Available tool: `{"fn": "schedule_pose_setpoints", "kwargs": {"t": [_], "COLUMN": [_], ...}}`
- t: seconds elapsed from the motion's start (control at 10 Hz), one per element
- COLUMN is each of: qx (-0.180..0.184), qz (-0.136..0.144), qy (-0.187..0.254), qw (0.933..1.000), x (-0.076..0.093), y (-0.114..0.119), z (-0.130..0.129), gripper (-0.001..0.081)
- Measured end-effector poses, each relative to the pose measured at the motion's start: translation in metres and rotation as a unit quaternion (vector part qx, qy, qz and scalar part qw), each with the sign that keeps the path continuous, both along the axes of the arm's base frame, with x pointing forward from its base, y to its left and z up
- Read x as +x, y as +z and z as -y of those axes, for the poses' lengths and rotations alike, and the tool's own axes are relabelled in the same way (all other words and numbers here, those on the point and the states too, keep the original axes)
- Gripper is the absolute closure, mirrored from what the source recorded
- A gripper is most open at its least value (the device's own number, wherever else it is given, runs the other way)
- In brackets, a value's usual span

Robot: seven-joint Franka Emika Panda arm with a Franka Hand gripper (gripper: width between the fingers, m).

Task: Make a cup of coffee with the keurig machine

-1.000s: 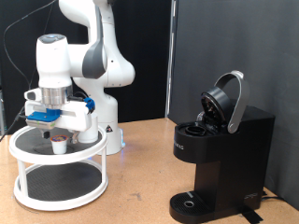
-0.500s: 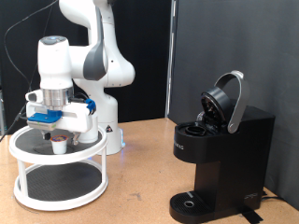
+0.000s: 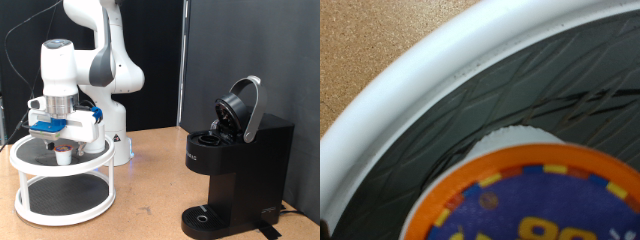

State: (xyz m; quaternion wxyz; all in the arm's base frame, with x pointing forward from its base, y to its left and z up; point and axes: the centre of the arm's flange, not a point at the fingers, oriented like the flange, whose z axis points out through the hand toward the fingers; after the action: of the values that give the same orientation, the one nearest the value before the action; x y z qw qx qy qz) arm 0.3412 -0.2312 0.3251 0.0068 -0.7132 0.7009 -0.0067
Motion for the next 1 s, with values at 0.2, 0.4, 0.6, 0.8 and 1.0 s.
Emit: {"fn": "schedule_pose_setpoints", "kwargs": {"t": [0.2,0.4,0.6,0.8,1.0], "qx": [0.001,0.009,0.016,0.020,0.016], "qz": [-0.001,0.008,0.022,0.010,0.005], "qy": [-0.002,-0.002,-0.006,-0.004,0.000], "qw": [1.0000,0.9999,0.9996,0.9997,0.9999], "x": [0.000,0.001,0.003,0.002,0.002], "y": [0.000,0.004,0.013,0.015,0.015], "z": [0.000,0.002,0.005,0.005,0.006], "gripper": [-0.0002,-0.0002,-0.0002,0.0008,0.0185]}}
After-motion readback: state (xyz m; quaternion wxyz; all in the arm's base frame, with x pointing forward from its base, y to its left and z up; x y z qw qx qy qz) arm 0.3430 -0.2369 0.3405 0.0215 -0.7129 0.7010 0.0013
